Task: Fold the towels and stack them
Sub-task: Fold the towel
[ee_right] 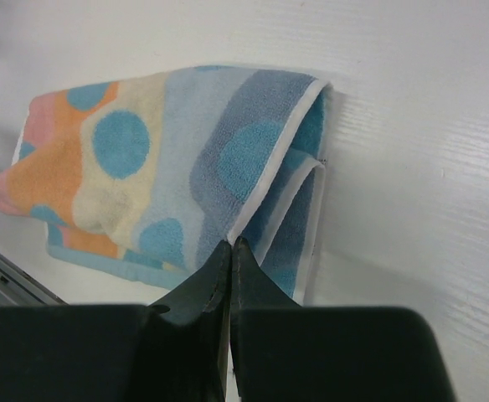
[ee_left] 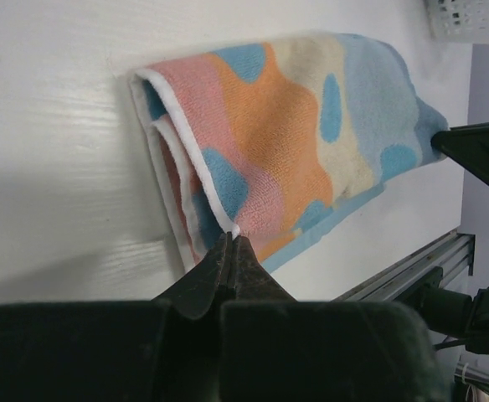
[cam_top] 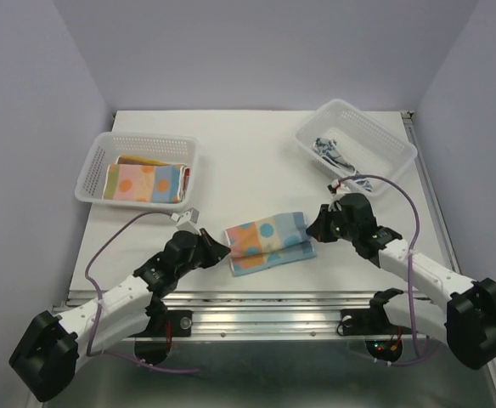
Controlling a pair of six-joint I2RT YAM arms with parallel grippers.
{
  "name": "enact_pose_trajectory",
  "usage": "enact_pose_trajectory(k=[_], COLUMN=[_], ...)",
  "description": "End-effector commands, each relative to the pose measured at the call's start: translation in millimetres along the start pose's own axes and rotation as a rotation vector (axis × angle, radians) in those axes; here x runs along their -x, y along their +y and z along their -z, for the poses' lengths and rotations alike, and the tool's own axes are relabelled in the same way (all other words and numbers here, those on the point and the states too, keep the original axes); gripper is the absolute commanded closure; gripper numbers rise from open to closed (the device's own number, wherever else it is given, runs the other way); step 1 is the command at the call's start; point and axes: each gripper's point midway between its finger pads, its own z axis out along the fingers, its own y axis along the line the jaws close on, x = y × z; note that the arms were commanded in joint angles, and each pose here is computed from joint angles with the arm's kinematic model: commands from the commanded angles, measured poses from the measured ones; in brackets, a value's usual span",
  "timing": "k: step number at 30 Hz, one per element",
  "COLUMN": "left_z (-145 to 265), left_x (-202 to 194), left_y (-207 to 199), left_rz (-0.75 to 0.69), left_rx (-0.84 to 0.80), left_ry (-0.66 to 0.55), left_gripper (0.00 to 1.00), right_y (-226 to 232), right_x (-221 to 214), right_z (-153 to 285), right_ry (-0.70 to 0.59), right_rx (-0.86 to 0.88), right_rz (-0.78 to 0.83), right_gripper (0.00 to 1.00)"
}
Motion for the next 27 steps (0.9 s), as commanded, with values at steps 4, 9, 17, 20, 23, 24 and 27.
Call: enact_pose_trajectory(k=[4, 9, 17, 20, 23, 24, 27], left_z=[6.3, 9.3, 15.6, 19.9, 22.9, 23.1, 19.3], left_x=[-22.3, -37.1, -43.8, -41.7, -31.1, -24.7, -8.1], left_y=[14.1, 17.8, 5.6, 3.7, 0.8, 1.7, 6.8], left_rz=[0.053, 0.057, 0.039, 0.030, 0.015, 0.012, 0.017], left_rx=[0.025, 0.021, -0.032, -0.030, -0.017, 0.003, 0.070], left_ry=[0.070, 0.137, 0.192, 0.193, 0.153, 0.127, 0.055], left_gripper=[1.00, 1.00, 0.68, 0.39, 0.10, 0.01, 0.01], right_y=[-1.3, -7.4, -12.6, -11.4, -5.7, -2.1, 4.2], right_x=[-28.2, -34.9, -41.4, -39.8, -29.4, -23.2, -13.2], right_z=[0.9, 4.0, 13.1, 17.4, 20.6, 21.4, 18.9], right_ry=[0.063, 0.076, 0.097, 0.091, 0.056, 0.041, 0.033], right_rx=[0.026, -0.005, -0.044, -0.046, -0.029, -0.020, -0.002], right_rz=[-0.040, -0.055, -0.072, -0.076, -0.070, -0.064, -0.060], right_gripper=[0.96, 0.91, 0.67, 0.46, 0.27, 0.09, 0.00])
